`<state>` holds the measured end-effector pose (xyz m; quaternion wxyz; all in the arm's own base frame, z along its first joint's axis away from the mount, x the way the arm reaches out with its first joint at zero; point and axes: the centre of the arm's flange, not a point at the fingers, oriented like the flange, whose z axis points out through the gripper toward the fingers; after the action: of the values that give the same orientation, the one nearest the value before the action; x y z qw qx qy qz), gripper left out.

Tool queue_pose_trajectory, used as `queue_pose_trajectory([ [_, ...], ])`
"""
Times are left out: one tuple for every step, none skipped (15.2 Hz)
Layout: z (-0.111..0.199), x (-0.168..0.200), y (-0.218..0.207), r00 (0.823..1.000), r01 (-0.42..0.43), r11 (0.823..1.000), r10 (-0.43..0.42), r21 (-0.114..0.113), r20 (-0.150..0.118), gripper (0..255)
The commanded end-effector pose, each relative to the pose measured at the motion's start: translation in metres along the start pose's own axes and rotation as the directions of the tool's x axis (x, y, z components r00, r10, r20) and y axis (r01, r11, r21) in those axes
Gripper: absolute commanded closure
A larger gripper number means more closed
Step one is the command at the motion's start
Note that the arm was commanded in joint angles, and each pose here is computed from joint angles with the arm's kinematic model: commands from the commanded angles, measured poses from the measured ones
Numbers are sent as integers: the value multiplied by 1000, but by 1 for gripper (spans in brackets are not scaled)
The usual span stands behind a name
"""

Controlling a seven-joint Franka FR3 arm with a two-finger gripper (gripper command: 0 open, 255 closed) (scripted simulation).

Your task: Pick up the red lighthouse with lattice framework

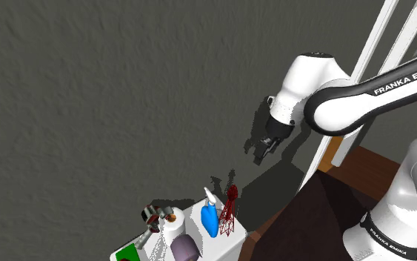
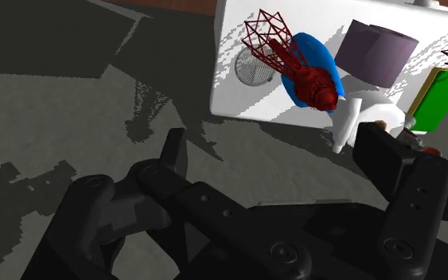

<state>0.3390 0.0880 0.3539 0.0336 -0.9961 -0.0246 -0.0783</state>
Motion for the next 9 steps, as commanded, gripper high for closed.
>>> queue_pose_trajectory([
  [24, 1, -17, 999, 17, 1000, -16, 14, -31, 0],
  [34, 3, -23, 999, 25, 999, -24, 20, -44, 0],
  [45, 5, -29, 998, 34, 999, -32, 25, -57, 0],
  [55, 6, -35, 997, 43, 999, -40, 31, -70, 0],
  [66, 8, -41, 995, 52, 998, -48, 37, -84, 0],
  [76, 10, -48, 994, 60, 997, -56, 43, -97, 0],
  [87, 12, -54, 992, 69, 996, -64, 48, -110, 0],
  [97, 15, -61, 990, 78, 996, -71, 53, -123, 0],
  [107, 17, -67, 988, 87, 994, -79, 58, -136, 0],
])
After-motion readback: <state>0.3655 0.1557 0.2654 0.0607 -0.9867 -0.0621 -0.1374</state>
